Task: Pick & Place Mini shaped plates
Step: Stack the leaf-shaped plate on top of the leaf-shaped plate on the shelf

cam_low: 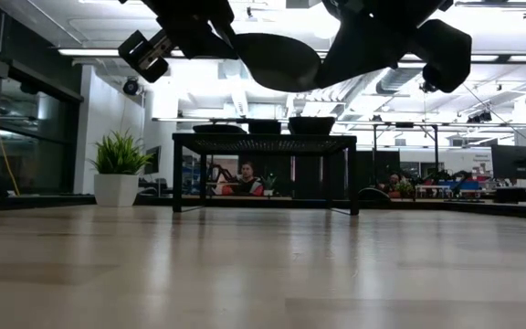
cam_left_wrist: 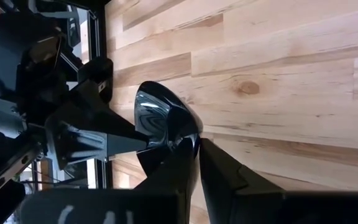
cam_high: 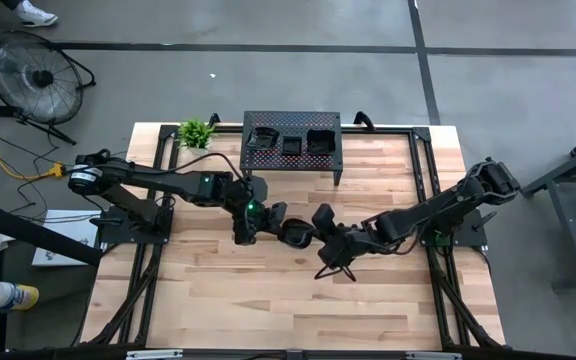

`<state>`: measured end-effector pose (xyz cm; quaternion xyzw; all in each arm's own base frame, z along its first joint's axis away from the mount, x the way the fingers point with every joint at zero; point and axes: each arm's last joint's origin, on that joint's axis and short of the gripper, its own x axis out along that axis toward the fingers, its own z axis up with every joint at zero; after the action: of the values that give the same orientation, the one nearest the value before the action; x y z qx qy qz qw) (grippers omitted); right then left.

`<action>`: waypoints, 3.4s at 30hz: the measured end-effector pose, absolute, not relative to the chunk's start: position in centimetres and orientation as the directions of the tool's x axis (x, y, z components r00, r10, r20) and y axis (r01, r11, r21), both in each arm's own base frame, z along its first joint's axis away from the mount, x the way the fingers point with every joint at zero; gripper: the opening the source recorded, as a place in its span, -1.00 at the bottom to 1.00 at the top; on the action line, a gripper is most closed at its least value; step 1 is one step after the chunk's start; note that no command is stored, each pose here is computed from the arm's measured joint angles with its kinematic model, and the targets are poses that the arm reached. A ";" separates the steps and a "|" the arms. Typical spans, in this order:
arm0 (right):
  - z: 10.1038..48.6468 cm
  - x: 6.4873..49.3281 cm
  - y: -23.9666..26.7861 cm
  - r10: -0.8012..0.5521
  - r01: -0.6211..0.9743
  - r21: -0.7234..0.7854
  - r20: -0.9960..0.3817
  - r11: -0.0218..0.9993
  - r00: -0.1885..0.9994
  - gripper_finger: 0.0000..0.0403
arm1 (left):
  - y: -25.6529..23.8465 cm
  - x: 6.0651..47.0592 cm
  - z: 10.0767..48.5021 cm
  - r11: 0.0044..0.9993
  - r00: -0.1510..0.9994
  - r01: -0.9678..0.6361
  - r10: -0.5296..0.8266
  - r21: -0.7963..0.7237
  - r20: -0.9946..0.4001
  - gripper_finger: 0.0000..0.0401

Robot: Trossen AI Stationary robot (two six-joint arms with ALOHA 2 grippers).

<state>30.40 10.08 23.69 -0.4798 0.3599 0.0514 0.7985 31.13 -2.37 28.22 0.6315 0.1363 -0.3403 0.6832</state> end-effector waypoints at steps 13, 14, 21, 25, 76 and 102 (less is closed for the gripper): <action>23.8 30.5 10.2 -0.243 -0.423 -0.722 -0.621 0.548 0.745 -1.00 | -2.4 31.1 28.2 -0.030 0.723 0.643 -0.307 0.765 -0.619 -0.99; 23.8 30.5 10.2 -0.245 -0.417 -0.721 -0.619 0.553 0.746 -1.00 | -2.4 31.1 28.2 -0.030 0.722 0.644 -0.307 0.765 -0.620 -0.99; 24.5 30.2 10.1 -0.227 -0.362 -0.692 -0.604 0.625 0.764 -0.85 | -2.4 31.1 28.2 -0.030 0.722 0.643 -0.309 0.765 -0.619 -1.00; 25.1 30.0 10.0 -0.226 -0.317 -0.671 -0.592 0.670 0.774 -0.60 | -2.4 31.1 28.2 -0.029 0.730 0.640 -0.290 0.768 -0.619 -1.00; 26.1 26.3 9.9 -0.389 -0.146 -0.646 -0.607 0.749 0.693 -0.08 | 17.8 20.5 30.7 -0.107 0.748 0.662 0.141 0.742 -0.648 -1.00; 25.9 26.5 9.3 -0.376 -0.135 -0.609 -0.633 0.782 0.676 -0.08 | 19.3 21.5 29.2 -0.012 0.688 0.707 0.239 0.707 -0.685 -0.89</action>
<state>26.47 9.25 25.91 -0.3228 0.3961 -0.0703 0.8567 21.55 19.26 29.19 0.6851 0.3454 -0.1909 0.6123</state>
